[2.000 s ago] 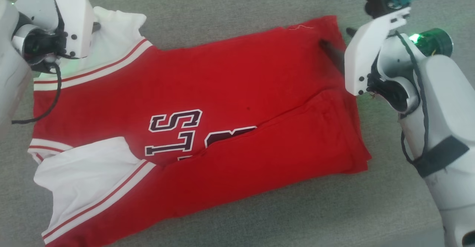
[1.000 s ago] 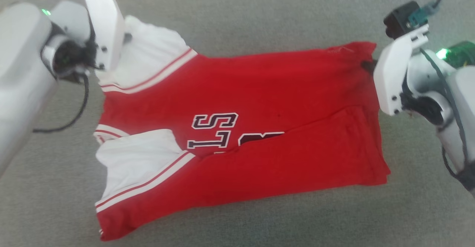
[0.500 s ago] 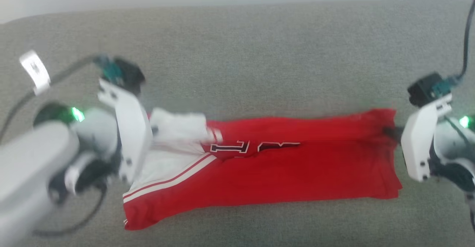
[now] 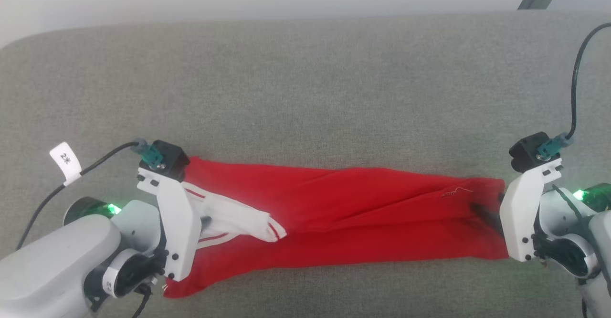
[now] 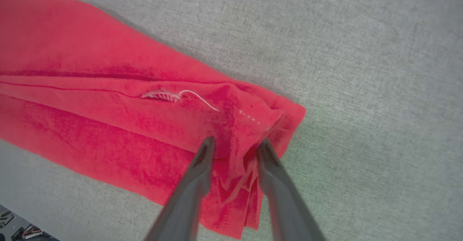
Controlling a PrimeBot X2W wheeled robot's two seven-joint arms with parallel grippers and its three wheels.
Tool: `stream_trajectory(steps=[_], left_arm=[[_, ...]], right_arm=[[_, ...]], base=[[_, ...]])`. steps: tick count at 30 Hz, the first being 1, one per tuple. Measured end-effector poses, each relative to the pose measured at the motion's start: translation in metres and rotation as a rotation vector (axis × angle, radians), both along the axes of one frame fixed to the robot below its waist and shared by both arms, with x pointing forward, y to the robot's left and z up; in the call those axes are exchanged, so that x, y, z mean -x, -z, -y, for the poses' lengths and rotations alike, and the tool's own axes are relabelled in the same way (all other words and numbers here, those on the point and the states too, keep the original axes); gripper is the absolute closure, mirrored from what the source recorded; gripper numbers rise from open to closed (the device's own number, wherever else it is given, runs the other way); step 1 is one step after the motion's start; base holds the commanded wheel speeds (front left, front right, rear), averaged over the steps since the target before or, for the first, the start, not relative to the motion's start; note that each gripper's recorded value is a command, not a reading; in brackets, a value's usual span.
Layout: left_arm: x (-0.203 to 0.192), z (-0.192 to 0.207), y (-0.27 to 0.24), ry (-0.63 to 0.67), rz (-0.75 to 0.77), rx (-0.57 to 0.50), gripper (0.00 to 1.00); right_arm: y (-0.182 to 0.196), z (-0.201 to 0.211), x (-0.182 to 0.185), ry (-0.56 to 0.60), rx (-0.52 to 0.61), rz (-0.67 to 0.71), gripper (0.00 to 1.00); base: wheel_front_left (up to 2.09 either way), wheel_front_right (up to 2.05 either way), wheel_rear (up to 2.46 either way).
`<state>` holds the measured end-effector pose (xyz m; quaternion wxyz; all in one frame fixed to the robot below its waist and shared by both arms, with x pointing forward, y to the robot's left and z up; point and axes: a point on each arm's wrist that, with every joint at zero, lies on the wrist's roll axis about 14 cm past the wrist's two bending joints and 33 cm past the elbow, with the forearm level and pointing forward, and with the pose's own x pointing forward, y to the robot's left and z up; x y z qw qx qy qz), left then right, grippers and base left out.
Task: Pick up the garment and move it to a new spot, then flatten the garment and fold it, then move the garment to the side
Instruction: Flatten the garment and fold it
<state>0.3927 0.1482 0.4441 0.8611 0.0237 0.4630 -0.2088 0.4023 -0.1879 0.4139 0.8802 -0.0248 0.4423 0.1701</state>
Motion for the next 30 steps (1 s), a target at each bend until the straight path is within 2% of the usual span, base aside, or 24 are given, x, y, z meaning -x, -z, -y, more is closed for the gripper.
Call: stream_trajectory(steps=[9,16,25,30], left_arm=[[0.008,-0.007,-0.022,-0.043,0.13,0.056,0.0],[0.018,-0.025,-0.043,-0.129,0.319,0.111,0.0],[0.024,-0.078,-0.063,-0.337,0.62,0.149,0.0],[0.029,-0.112,-0.064,-0.465,0.704,0.131,0.0]], right_arm=[[-0.033,0.0,0.002,0.017,-0.036,0.096,0.0],[-0.039,0.008,0.012,0.063,-0.057,0.111,0.0],[-0.02,0.015,0.019,0.114,-0.06,0.019,0.0],[-0.007,0.017,0.018,0.129,-0.047,-0.04,0.0]], base=[[0.0,0.0,0.0],[0.0,0.0,0.0],[0.0,0.0,0.0],[0.0,0.0,0.0]])
